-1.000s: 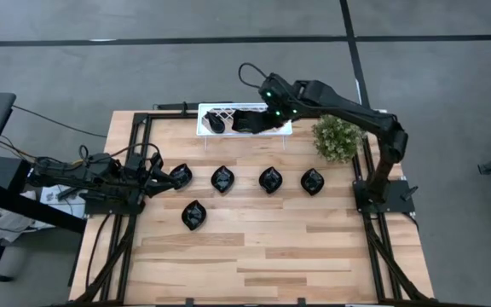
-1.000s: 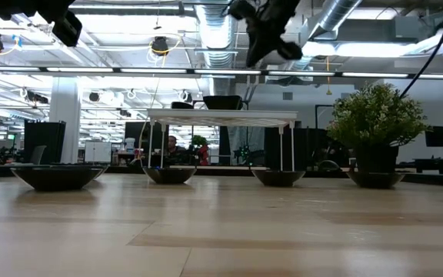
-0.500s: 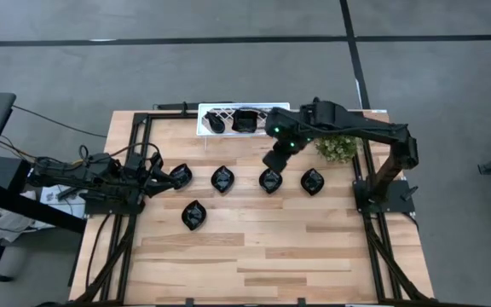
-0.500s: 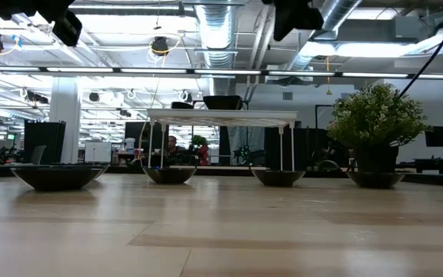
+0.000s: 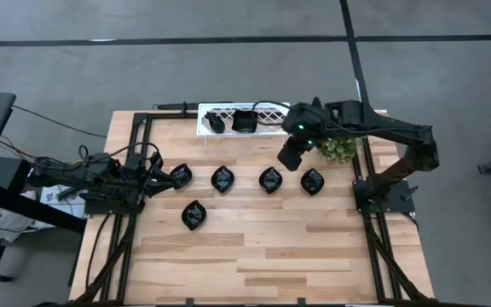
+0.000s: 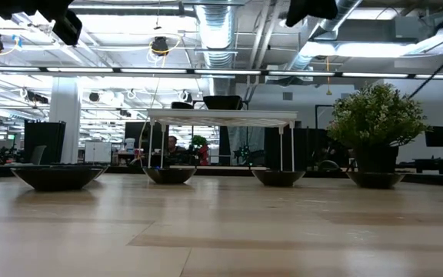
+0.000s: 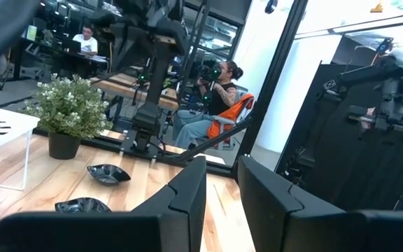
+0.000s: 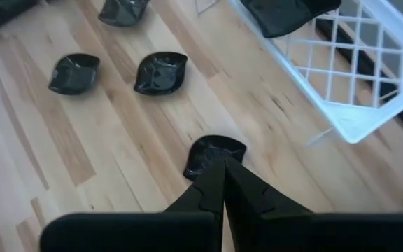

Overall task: Pick & Place Mini shaped plates
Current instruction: Put the leaf shaped plate on the shelf

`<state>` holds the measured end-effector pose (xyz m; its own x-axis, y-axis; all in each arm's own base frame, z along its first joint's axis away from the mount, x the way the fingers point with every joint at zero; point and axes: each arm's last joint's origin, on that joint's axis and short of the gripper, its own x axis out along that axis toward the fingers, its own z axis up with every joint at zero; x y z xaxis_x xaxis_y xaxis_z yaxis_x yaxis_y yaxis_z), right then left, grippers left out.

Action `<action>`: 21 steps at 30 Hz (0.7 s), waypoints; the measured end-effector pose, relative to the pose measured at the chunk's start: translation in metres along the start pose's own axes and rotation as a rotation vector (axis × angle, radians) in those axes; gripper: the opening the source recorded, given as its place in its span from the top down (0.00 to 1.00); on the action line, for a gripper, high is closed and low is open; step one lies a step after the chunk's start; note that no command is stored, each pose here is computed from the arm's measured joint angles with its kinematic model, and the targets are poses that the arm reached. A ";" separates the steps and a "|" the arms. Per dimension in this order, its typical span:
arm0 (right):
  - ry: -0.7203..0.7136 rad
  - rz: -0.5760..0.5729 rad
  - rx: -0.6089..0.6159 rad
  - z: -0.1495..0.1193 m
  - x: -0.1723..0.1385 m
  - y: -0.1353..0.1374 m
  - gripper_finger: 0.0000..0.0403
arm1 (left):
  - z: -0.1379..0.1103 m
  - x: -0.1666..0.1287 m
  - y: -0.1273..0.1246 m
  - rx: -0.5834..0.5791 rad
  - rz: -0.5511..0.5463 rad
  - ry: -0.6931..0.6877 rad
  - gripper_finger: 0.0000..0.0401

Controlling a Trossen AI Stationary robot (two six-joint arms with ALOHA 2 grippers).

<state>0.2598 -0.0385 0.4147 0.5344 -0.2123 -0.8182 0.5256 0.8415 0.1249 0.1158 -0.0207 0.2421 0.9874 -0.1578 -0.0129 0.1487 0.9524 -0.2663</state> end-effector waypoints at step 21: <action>-0.269 0.180 0.154 -0.125 0.036 -0.034 1.00 | -0.011 0.019 0.005 -0.150 0.111 0.074 0.79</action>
<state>0.1781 -0.0123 0.3111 0.7718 -0.2074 -0.6011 0.4896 0.7971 0.3535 0.1343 -0.0218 0.2304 0.9898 -0.0776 -0.1197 0.0235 0.9163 -0.3998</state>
